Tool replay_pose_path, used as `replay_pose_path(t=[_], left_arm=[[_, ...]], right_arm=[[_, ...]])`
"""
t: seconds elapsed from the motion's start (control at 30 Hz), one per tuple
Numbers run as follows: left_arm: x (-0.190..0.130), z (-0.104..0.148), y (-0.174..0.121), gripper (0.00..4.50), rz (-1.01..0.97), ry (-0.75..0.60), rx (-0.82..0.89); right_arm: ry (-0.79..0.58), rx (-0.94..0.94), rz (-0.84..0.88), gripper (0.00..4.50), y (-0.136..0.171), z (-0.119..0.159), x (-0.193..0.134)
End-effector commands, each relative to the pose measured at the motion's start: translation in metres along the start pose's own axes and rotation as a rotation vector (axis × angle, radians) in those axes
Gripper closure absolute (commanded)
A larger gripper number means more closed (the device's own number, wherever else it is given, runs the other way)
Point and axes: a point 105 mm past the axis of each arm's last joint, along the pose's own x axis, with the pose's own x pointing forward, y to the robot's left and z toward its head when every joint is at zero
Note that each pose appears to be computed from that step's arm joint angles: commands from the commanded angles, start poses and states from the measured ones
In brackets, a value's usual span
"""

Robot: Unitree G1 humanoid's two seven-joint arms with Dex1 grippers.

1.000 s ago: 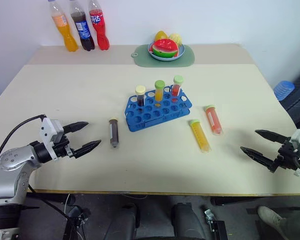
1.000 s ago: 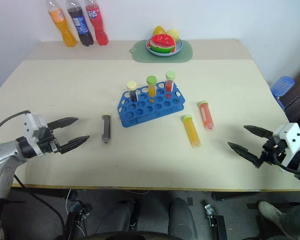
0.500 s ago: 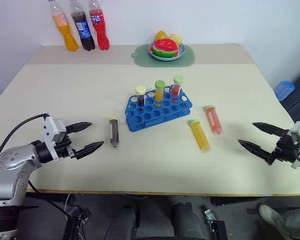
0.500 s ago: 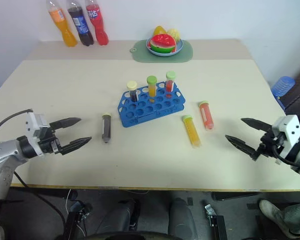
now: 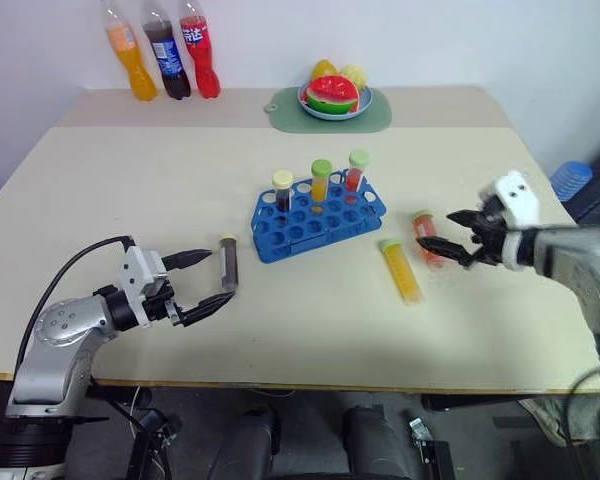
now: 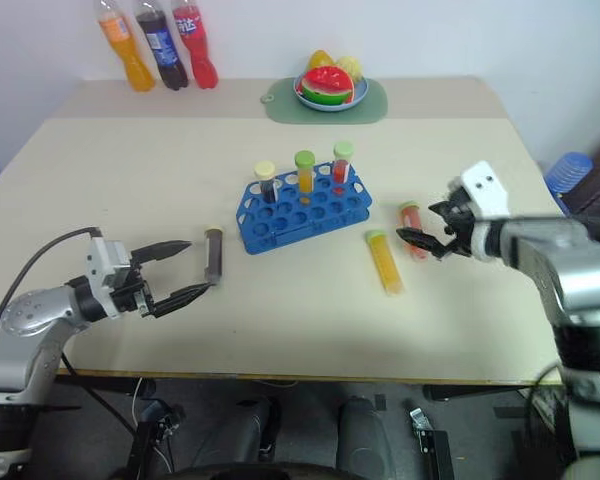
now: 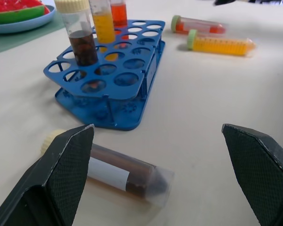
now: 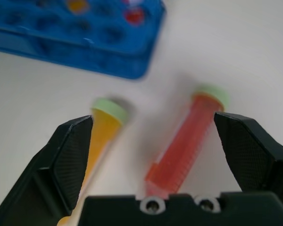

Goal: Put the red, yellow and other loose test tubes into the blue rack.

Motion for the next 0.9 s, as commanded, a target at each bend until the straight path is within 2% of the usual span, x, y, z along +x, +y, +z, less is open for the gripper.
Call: replay_pose_path(t=[0.03, 0.27, 0.47, 0.57, 0.73, 0.77, 0.87, 0.9], left_arm=[[0.004, 0.01, -0.005, 0.02, -0.037, -0.022, 0.051], [0.012, 0.015, -0.019, 0.02, -0.113, -0.029, 0.062], [0.018, 0.019, -0.031, 0.02, -0.164, -0.052, 0.048], [0.019, 0.019, -0.033, 0.0, -0.168, -0.053, 0.045], [0.018, 0.014, -0.035, 0.0, -0.166, -0.047, 0.042], [0.018, 0.014, -0.036, 0.0, -0.165, -0.047, 0.04], [0.019, 0.012, -0.035, 0.0, -0.157, -0.046, 0.035], [0.019, 0.012, -0.034, 0.0, -0.152, -0.046, 0.036]], right_arm=[[0.089, 0.094, -0.015, 0.0, -0.01, 0.006, 0.006], [0.233, 0.237, -0.054, 0.0, -0.021, 0.009, 0.034], [0.334, 0.237, -0.075, 0.0, -0.023, -0.002, 0.052], [0.383, 0.203, -0.082, 0.88, -0.024, -0.011, 0.057], [0.385, 0.101, -0.075, 3.34, -0.028, -0.01, 0.058], [0.382, 0.076, -0.07, 3.63, -0.029, -0.01, 0.058], [0.368, -0.055, -0.053, 3.63, -0.034, -0.014, 0.053], [0.321, -0.108, -0.037, 3.63, -0.036, -0.011, 0.05]])
